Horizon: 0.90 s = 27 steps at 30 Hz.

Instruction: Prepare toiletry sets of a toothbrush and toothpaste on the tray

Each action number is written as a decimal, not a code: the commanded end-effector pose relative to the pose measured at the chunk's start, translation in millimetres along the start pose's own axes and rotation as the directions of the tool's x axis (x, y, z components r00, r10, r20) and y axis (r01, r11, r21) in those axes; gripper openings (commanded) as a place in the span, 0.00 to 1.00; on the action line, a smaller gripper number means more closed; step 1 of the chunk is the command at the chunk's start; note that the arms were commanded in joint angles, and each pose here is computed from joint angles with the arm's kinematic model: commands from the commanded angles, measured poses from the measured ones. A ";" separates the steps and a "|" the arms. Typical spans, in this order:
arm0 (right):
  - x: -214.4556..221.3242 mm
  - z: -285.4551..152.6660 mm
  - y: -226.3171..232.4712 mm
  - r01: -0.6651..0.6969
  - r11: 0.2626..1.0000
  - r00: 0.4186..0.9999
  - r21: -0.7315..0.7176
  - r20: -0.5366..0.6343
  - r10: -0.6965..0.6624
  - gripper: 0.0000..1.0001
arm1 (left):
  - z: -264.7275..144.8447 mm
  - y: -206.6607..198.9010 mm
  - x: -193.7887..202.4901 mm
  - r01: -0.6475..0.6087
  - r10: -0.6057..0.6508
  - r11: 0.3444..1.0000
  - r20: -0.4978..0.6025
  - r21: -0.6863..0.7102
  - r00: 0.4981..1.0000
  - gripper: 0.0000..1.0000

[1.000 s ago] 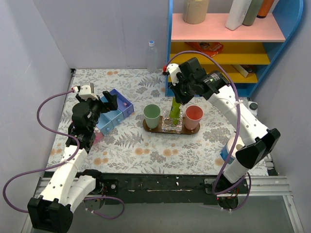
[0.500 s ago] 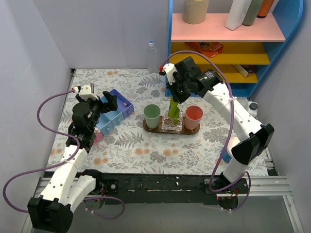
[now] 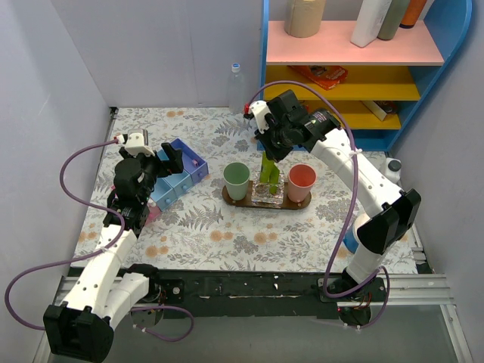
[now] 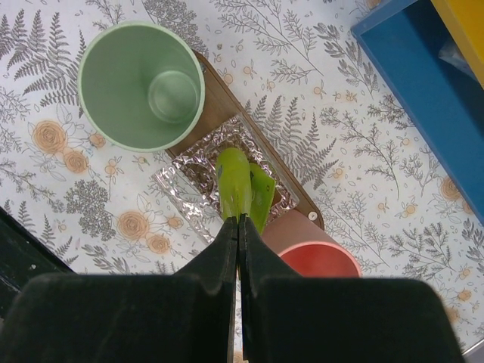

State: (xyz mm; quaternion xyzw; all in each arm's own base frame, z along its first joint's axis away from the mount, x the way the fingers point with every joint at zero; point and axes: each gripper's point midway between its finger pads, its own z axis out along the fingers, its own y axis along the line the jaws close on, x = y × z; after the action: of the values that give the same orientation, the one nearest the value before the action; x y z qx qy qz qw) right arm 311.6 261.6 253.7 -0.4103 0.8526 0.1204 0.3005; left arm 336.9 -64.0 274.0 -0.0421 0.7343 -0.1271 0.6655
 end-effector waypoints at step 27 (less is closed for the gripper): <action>2.8 48.4 2.1 0.024 0.999 0.999 -0.022 -0.048 -0.025 0.01 | 3.6 4.5 -1.1 -0.019 0.019 1.000 -0.009 -0.021 1.000 0.98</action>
State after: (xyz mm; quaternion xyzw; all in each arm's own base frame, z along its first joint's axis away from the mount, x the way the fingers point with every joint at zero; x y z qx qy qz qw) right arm 324.6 276.5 217.2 -0.4184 0.8600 0.1139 0.2691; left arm 340.3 -64.4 264.9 -0.0407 0.7443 -0.1232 0.6551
